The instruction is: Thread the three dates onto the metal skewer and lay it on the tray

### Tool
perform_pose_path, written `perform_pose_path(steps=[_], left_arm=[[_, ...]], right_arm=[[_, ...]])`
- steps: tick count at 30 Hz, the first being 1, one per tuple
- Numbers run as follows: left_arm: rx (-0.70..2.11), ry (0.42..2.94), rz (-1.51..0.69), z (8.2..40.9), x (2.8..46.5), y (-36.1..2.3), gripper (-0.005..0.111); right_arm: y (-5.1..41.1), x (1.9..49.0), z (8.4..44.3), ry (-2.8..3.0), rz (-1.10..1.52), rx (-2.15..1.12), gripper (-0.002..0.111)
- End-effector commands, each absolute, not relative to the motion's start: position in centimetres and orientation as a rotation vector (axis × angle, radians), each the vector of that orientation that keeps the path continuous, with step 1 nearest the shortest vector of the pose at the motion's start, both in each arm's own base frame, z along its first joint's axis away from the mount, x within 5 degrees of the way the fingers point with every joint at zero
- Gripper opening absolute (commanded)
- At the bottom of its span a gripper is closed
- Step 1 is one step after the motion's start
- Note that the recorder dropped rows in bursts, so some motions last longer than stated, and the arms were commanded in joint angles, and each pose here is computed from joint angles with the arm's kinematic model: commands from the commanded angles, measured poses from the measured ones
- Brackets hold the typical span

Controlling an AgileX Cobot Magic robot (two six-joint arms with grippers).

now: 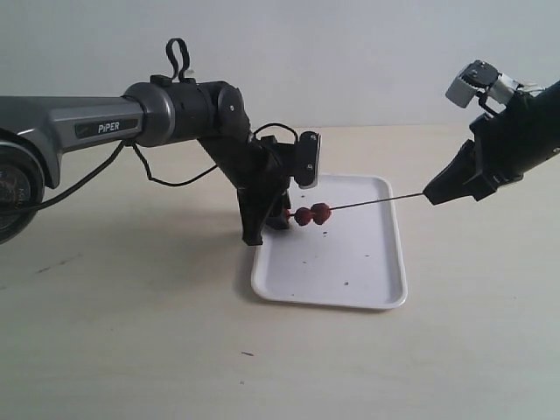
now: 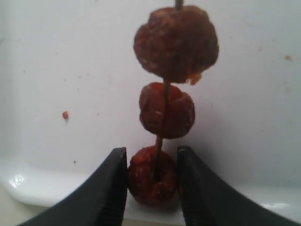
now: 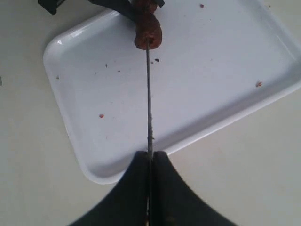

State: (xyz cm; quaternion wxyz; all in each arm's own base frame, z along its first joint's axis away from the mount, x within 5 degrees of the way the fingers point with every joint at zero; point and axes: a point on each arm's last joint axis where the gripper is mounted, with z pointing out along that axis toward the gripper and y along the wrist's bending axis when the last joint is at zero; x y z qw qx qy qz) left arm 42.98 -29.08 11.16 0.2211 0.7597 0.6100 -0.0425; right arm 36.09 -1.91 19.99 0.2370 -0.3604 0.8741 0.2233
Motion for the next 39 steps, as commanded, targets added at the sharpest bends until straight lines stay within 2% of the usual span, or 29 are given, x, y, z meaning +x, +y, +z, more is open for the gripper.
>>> perform_pose_path(steps=[1, 4, 9, 19, 32, 39], left_arm=[[2.094, 1.692, -0.133, 11.0, 42.9, -29.2, 0.036], [2.094, 1.692, -0.132, 11.0, 42.9, -29.2, 0.034], [2.094, 1.692, -0.132, 11.0, 42.9, -29.2, 0.019], [2.088, 1.684, -0.128, 11.5, 42.9, -29.2, 0.019], [2.006, 1.652, -0.156, 15.3, 42.6, -29.5, 0.019], [2.037, 1.624, -0.164, 15.6, 41.8, -30.4, 0.019]], right_arm=[[-2.1, 36.4, 20.1, 2.384, 0.611, -0.962, 0.0], [-2.0, 36.4, 20.1, 2.383, 0.614, -0.958, 0.0], [-2.0, 36.4, 20.1, 2.383, 0.614, -0.958, 0.0], [-1.7, 36.8, 20.5, 2.309, 0.641, -0.948, 0.0], [-1.7, 36.8, 20.5, 2.31, 0.644, -0.947, 0.0], [-1.6, 36.9, 20.6, 2.288, 0.654, -0.936, 0.0]])
